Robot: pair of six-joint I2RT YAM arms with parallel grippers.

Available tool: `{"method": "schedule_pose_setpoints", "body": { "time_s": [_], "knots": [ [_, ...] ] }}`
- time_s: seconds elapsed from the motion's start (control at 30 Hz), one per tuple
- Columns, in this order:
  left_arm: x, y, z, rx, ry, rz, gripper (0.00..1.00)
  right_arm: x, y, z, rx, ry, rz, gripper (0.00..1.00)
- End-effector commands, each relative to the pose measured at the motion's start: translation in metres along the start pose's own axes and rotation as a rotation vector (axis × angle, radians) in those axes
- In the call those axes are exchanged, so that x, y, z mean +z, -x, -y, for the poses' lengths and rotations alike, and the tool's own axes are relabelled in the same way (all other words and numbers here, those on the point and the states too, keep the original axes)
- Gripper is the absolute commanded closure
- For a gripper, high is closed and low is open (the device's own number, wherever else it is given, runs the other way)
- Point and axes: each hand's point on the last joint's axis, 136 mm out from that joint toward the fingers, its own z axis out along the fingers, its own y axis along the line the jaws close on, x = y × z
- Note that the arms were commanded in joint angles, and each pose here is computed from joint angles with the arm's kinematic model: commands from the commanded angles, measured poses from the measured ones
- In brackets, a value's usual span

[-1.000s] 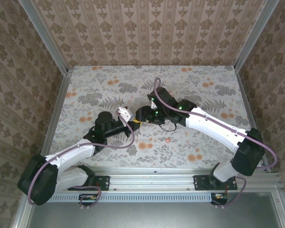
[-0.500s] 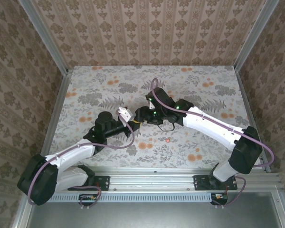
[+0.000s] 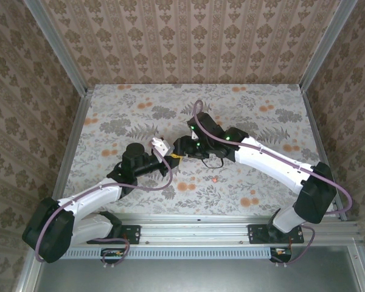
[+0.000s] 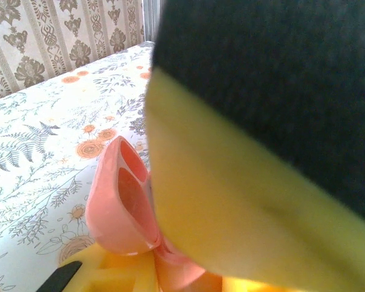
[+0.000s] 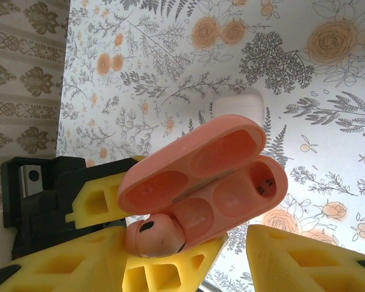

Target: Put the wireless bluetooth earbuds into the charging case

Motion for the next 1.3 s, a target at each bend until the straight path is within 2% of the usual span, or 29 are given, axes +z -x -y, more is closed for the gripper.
{"method": "schedule_pose_setpoints", "body": {
  "time_s": [0.0, 0.4, 0.87, 1.27],
  "knots": [
    [-0.004, 0.015, 0.000, 0.043, 0.011, 0.053, 0.97, -0.010, -0.003, 0.011, -0.010, -0.042, 0.010, 0.45],
    [-0.005, 0.017, 0.000, 0.048, 0.014, 0.055, 0.97, -0.010, 0.000, -0.005, -0.032, 0.049, 0.017, 0.48],
    [-0.007, 0.017, 0.001, 0.052, 0.013, 0.052, 0.97, -0.007, 0.003, -0.020, -0.056, 0.101, 0.011, 0.64],
    [-0.007, 0.016, 0.001, 0.053, 0.016, 0.050, 0.97, -0.003, -0.001, -0.032, -0.129, 0.123, -0.028, 0.69]
  ]
}}
